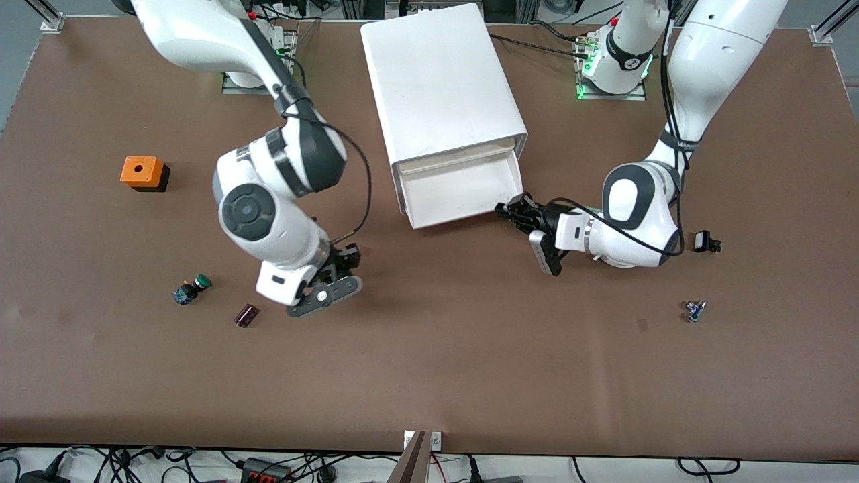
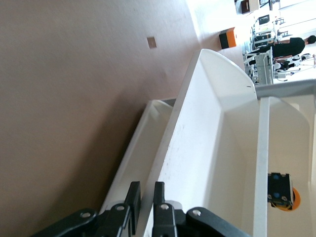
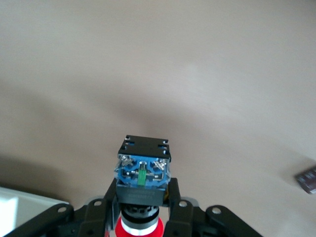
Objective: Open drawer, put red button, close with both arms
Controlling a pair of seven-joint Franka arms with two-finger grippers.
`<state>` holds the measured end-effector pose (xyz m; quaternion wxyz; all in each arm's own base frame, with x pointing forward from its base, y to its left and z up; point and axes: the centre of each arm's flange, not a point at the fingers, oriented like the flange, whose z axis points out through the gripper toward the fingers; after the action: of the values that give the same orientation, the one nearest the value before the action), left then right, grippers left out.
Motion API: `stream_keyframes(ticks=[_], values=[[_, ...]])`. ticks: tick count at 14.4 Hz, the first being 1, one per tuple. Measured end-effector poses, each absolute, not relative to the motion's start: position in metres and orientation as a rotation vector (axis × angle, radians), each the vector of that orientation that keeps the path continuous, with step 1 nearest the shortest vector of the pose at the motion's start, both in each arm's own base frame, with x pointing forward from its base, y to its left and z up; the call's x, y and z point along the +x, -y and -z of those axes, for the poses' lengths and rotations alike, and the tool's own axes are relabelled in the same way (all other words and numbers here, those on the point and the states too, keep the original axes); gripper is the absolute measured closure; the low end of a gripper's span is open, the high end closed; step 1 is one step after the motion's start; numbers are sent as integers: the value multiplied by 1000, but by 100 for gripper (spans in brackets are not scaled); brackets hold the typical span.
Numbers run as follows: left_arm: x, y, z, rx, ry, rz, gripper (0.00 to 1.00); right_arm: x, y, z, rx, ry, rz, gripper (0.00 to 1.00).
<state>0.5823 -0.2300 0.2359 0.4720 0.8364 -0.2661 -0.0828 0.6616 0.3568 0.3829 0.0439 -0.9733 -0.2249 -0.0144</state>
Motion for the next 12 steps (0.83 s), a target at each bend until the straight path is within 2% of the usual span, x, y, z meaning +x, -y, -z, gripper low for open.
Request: stream_keyframes(ticks=[4, 8, 12], values=[[598, 223, -236, 2052, 646, 177, 81, 633, -414, -401, -2932, 803, 92, 59], [610, 208, -244, 2089, 682, 152, 45, 614, -446, -404, -2945, 684, 118, 59], [620, 188, -283, 2145, 728, 223, 7, 570, -504, -399, -2932, 707, 104, 59]])
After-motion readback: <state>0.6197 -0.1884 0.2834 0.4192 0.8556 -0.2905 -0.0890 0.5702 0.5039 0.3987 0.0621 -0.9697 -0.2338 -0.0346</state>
